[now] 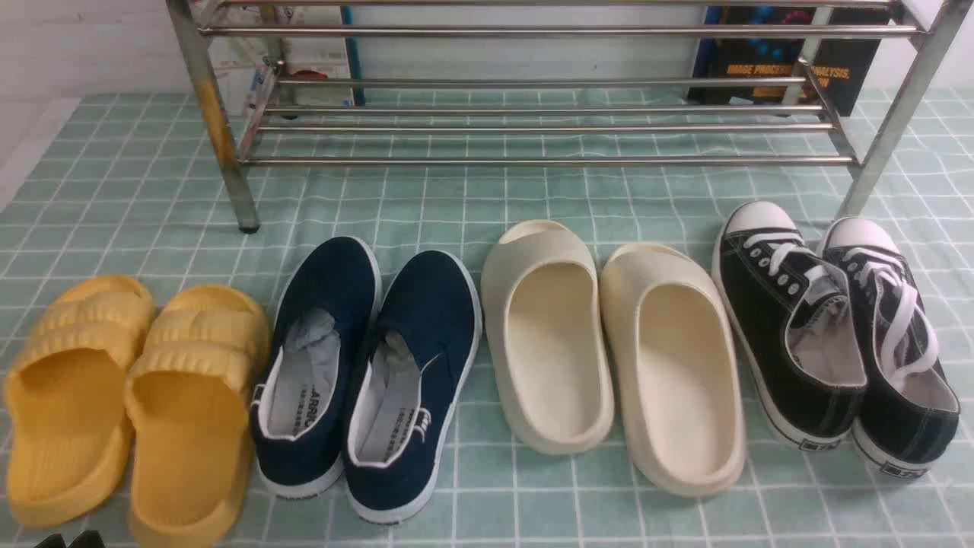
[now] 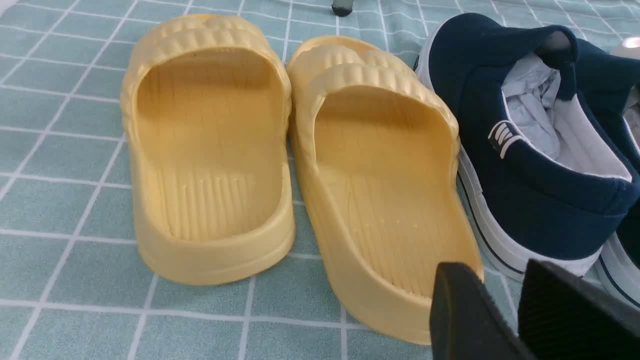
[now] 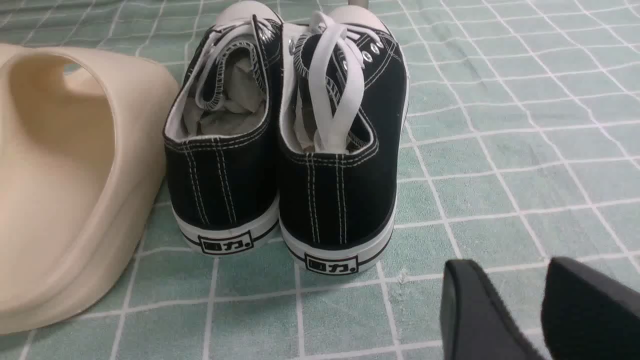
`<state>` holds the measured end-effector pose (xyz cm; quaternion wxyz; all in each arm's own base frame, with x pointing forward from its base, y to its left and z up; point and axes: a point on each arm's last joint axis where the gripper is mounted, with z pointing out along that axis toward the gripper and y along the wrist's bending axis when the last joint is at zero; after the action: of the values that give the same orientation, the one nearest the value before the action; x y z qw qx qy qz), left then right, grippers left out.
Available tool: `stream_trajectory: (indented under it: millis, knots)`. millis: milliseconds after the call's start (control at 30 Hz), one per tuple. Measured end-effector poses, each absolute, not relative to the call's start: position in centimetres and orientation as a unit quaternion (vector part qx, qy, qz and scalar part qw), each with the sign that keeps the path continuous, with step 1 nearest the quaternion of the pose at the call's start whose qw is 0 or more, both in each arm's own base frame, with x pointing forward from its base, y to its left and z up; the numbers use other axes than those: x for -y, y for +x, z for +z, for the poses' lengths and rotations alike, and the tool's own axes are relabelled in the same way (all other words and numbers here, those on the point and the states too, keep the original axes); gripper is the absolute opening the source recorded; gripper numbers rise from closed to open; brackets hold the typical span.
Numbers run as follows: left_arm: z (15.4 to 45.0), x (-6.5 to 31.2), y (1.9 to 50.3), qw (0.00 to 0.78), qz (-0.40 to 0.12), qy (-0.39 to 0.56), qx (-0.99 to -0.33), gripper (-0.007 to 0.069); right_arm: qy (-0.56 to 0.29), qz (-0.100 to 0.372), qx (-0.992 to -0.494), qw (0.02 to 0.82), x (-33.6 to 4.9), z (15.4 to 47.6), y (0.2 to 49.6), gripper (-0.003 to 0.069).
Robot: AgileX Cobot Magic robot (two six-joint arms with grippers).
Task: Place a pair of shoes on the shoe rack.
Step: Use the left arm to grab the shoe closest to it
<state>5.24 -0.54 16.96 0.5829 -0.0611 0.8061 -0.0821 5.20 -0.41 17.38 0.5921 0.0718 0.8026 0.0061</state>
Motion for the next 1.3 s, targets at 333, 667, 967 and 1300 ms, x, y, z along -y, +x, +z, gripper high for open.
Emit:
stream_trajectory:
  millis: [333, 667, 967, 1300]
  knots:
    - [17.0, 0.7, 5.2, 0.581, -0.102, -0.075, -0.804, 0.0207, 0.072, 0.006, -0.803, 0.592, 0.4, 17.4, 5.2, 0.0246]
    - [17.1, 1.1, 5.2, 0.574, -0.159, -0.111, -0.795, 0.0214, 0.072, 0.006, -0.803, 0.592, 0.4, 17.4, 5.2, 0.0246]
    - [18.4, 2.2, 5.3, 0.515, -0.401, -0.306, -0.694, 0.0218, 0.072, 0.006, -0.803, 0.592, 0.4, 17.4, 5.2, 0.0246]
    - [19.4, 1.7, 5.5, 0.514, -0.466, -0.372, -0.617, 0.0224, 0.072, 0.006, -0.803, 0.592, 0.4, 17.4, 5.2, 0.0246]
